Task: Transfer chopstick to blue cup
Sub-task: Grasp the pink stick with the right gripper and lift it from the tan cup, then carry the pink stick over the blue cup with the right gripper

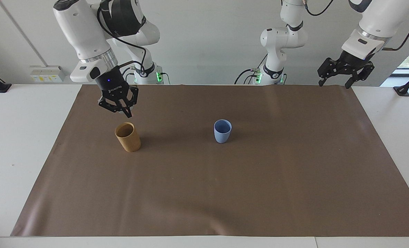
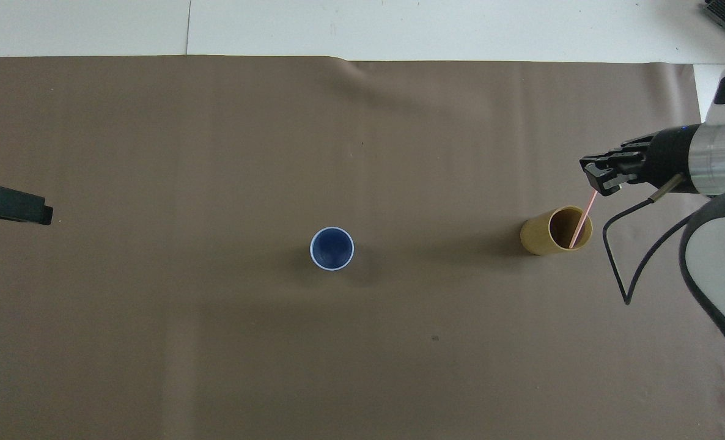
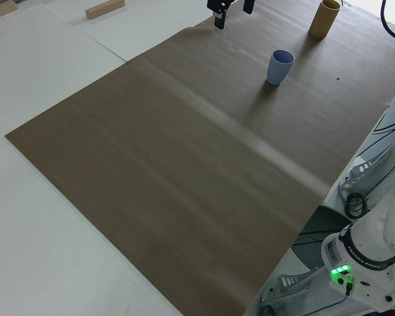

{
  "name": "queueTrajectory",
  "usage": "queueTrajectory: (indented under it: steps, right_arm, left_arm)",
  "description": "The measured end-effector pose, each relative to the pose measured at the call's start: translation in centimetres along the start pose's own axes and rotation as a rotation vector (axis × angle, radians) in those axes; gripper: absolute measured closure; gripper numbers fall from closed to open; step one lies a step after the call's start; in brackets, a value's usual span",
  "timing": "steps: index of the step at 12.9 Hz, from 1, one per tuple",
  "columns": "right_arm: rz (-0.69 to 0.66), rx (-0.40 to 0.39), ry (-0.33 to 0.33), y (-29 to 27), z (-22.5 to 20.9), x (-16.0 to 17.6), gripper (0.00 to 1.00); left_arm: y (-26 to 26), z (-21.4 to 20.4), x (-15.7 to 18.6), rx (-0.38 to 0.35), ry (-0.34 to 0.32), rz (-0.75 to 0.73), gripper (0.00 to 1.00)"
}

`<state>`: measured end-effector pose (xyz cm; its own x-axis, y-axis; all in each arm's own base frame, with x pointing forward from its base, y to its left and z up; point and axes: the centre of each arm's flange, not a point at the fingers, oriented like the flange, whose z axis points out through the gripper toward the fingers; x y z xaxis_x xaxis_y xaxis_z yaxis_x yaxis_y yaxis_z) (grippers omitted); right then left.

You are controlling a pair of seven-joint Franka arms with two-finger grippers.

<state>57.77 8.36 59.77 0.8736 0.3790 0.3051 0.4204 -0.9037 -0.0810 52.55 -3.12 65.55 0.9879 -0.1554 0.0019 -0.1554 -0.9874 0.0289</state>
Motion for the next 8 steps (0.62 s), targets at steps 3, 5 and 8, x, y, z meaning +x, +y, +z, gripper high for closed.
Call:
queueTrajectory:
  steps: [3,5,8]
  right_arm:
    - [0.076,0.009,-0.003,-2.1,-0.2,1.1,0.93]
    - [0.2,-0.002,-0.013,-4.4,0.3,1.7,0.93]
    - [0.44,-0.015,-0.025,-7.7,1.2,2.3,0.93]
  left_arm:
    - [0.0,0.1,0.0,0.001,-0.004,0.005,0.0]
    - [0.0,0.2,0.0,0.003,-0.005,0.007,0.0]
    - [0.0,0.2,0.0,0.003,-0.006,0.007,0.0]
